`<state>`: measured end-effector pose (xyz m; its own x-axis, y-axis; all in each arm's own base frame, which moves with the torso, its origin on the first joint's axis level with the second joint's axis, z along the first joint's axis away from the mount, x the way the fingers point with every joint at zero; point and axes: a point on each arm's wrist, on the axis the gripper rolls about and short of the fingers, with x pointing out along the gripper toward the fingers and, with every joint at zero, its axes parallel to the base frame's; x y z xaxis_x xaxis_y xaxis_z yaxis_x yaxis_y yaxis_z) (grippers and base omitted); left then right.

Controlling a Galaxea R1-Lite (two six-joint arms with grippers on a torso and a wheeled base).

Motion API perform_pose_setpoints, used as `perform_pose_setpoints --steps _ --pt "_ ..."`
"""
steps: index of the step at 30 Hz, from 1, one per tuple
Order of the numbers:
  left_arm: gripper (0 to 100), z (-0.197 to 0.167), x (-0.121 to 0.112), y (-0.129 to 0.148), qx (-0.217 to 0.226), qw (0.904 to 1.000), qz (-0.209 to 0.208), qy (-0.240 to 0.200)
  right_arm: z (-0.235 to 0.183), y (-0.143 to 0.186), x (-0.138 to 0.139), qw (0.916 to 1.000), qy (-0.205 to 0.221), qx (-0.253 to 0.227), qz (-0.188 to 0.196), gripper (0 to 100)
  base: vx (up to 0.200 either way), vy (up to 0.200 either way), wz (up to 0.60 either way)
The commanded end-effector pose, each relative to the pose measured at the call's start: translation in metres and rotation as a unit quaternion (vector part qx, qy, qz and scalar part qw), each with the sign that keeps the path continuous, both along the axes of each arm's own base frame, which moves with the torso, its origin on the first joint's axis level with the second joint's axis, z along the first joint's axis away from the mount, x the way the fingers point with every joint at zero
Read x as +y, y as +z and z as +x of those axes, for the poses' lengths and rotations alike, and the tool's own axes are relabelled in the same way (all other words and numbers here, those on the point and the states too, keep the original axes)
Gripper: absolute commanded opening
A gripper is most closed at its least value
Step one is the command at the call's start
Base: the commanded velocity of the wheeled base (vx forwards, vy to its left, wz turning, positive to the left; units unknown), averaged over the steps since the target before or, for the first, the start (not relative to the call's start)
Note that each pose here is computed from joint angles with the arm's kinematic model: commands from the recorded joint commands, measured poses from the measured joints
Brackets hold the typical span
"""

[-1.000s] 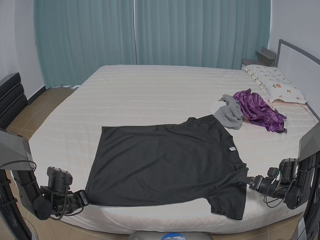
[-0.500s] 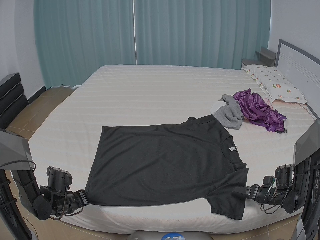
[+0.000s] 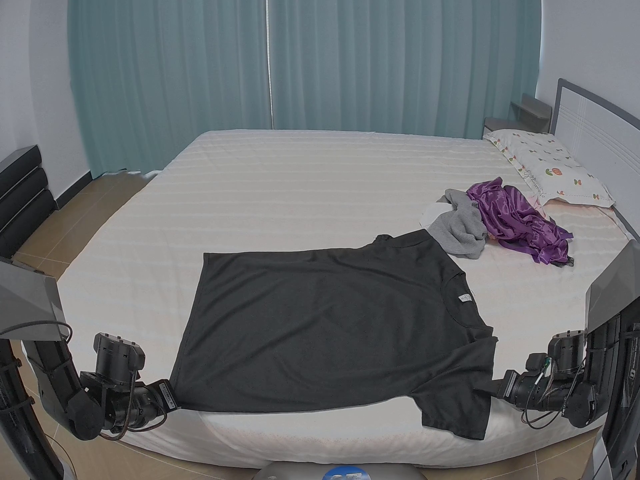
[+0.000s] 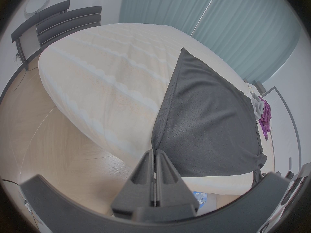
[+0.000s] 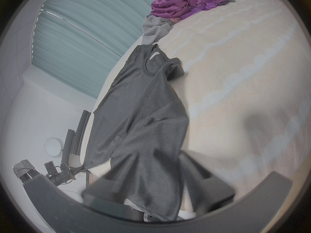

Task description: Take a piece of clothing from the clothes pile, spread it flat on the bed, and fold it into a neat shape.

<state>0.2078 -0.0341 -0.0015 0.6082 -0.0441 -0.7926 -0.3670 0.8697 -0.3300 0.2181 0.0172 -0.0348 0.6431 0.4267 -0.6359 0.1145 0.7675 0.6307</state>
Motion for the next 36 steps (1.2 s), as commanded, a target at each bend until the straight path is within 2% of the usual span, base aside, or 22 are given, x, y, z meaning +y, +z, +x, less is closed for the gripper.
perform_pose_setpoints --steps 1,11,15,25,29,31,36 --pt "0 0.000 0.000 0.000 0.001 1.0000 0.001 0.000 -0.005 0.004 -0.002 1.0000 -0.004 -0.004 -0.004 0 0.000 0.000 0.00" --pt "0 -0.002 0.000 0.000 0.001 1.0000 0.003 0.001 -0.006 0.011 -0.006 0.9997 -0.020 -0.003 -0.011 0 0.000 0.000 0.00" --pt "0 -0.002 0.001 0.001 0.001 1.0000 0.004 0.001 -0.012 0.017 -0.006 0.9997 -0.016 0.011 -0.015 0 0.000 0.000 0.00" --pt "0 -0.015 0.003 0.013 -0.017 0.9996 0.017 -0.018 -0.034 0.035 -0.020 0.9977 0.013 0.035 -0.058 0 0.000 0.000 0.00" --pt "0 -0.017 0.004 0.013 -0.015 0.9993 0.023 -0.025 -0.038 0.040 -0.024 0.9977 0.011 0.035 -0.057 0 0.000 0.000 0.00" --pt "0 -0.024 0.005 0.013 -0.009 0.9985 0.036 -0.039 -0.050 0.047 -0.026 0.9973 0.026 0.050 -0.046 0 0.000 0.000 0.00" --pt "0 -0.028 0.004 0.012 -0.004 0.9982 0.038 -0.046 -0.059 0.053 -0.032 0.9960 0.039 0.044 -0.068 0 0.000 0.000 0.00"
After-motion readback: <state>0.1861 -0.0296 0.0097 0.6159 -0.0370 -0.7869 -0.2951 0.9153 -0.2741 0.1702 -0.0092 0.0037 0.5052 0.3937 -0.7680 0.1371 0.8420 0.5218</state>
